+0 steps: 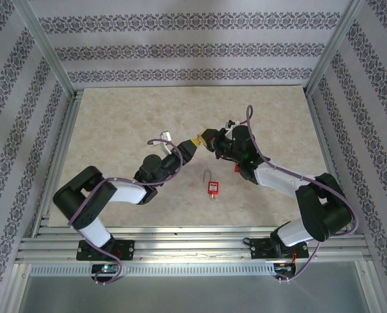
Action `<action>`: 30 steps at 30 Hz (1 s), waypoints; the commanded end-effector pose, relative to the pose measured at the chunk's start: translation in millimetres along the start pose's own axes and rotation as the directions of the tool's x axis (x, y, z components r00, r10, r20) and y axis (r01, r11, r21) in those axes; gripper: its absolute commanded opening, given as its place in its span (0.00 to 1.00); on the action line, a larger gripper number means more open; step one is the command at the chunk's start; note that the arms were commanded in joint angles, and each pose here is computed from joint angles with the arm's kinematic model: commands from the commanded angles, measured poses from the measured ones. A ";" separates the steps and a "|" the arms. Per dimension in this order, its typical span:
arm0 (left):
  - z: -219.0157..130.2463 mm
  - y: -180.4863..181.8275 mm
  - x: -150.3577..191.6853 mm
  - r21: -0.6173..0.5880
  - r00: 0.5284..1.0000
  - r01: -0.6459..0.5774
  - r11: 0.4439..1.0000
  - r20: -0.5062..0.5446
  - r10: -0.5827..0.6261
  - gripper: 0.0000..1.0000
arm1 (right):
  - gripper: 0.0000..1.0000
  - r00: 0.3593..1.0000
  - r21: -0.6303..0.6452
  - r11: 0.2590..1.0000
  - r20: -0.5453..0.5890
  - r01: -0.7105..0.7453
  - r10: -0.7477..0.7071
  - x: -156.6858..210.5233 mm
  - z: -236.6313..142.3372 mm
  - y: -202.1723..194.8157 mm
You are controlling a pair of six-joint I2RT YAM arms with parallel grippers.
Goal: Unlock with the key
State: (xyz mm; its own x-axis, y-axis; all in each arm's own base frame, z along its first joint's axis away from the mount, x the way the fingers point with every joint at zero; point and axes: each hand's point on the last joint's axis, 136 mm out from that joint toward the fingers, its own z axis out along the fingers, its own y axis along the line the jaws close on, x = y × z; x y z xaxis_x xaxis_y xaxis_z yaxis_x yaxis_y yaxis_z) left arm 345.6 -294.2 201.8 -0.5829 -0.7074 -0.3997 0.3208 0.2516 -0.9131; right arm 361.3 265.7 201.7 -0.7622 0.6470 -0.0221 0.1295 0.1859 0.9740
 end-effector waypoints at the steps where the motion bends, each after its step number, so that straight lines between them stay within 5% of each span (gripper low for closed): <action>1: 6.7 -28.5 -3.8 0.133 0.990 0.137 0.982 0.008 -0.140 0.53 | 0.00 0.998 -0.047 0.997 0.016 0.055 -0.054 1.8 -2.6 24.2; 10: 13.2 -24.1 -4.2 0.124 0.984 0.175 0.977 0.018 -0.178 0.47 | 0.00 0.998 -0.043 0.997 0.014 0.060 -0.059 4.3 -2.3 23.6; 22: 17.5 -24.1 1.6 0.127 0.980 0.196 0.972 -0.007 -0.196 0.23 | 0.00 0.998 -0.027 0.998 0.023 0.060 -0.060 3.1 -1.0 20.3; 30: 10.8 -19.5 3.3 0.111 0.979 0.203 0.973 -0.008 -0.204 0.20 | 0.00 0.997 -0.012 0.998 0.038 0.067 -0.067 -0.4 -2.3 19.7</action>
State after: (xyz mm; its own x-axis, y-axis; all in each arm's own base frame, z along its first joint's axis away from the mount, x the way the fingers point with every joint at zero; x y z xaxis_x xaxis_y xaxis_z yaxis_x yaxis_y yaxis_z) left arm 355.5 -305.9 205.6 -0.6308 -0.7458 -0.2142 0.2381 0.0768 -0.9682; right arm 359.4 267.6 200.8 -0.7577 0.6505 -0.0521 0.1220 0.2197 0.9679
